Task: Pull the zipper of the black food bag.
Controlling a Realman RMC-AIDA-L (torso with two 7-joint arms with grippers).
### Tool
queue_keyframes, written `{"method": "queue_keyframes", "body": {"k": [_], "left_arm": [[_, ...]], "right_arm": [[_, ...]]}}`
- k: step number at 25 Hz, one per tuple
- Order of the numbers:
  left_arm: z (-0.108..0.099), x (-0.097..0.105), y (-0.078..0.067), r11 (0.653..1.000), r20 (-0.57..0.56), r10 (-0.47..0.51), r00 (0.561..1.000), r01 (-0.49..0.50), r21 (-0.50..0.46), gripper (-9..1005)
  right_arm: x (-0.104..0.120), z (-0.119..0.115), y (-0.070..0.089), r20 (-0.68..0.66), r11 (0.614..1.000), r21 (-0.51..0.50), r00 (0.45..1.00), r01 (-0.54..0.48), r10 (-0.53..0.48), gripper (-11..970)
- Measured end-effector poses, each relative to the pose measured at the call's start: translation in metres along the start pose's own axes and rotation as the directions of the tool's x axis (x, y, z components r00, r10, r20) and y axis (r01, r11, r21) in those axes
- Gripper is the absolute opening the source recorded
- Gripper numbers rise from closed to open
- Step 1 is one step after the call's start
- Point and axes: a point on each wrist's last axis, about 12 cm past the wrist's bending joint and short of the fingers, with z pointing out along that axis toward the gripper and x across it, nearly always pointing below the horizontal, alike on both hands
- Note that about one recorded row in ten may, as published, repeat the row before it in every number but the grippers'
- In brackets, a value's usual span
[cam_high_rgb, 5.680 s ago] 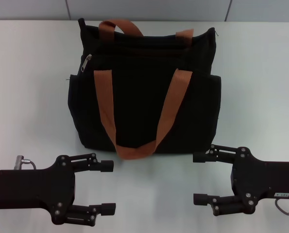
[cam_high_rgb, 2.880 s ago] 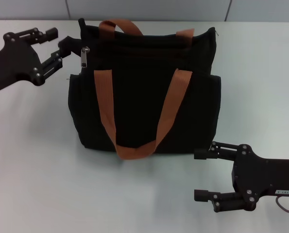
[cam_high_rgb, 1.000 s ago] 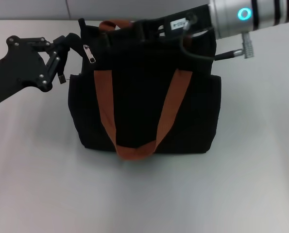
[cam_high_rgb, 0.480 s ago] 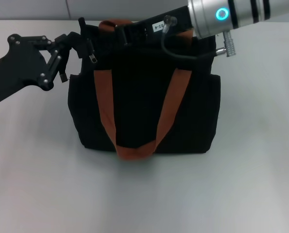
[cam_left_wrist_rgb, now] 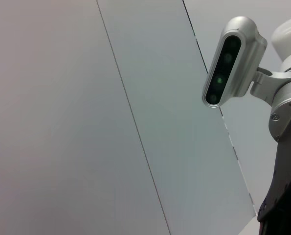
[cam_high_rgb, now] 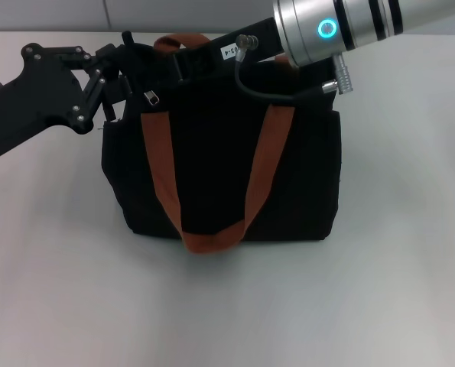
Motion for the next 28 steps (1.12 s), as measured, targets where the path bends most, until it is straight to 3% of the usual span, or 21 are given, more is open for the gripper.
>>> {"method": "queue_keyframes", "body": {"k": [11, 23, 28], "left_arm": [[-0.0004, 0.0006, 0.0011, 1.0, -0.007, 0.004, 1.0, -0.004, -0.005, 62], [-0.0002, 0.0001, 0.0002, 1.0, -0.003, 0.002, 1.0, -0.002, 0.003, 70], [0.0, 0.0, -0.0001, 1.0, -0.002, 0.001, 1.0, -0.001, 0.005, 73]], "right_arm": [[0.0031, -0.0057, -0.0045, 0.02, 1.0, 0.007, 1.0, -0.016, 0.016, 814], [0.0022, -0.0046, -0.007, 0.022, 0.999, 0.031, 1.0, -0.013, 0.012, 620], [0.0019, -0.0042, -0.0067, 0.021, 0.999, 0.031, 1.0, -0.012, 0.012, 372]]}}
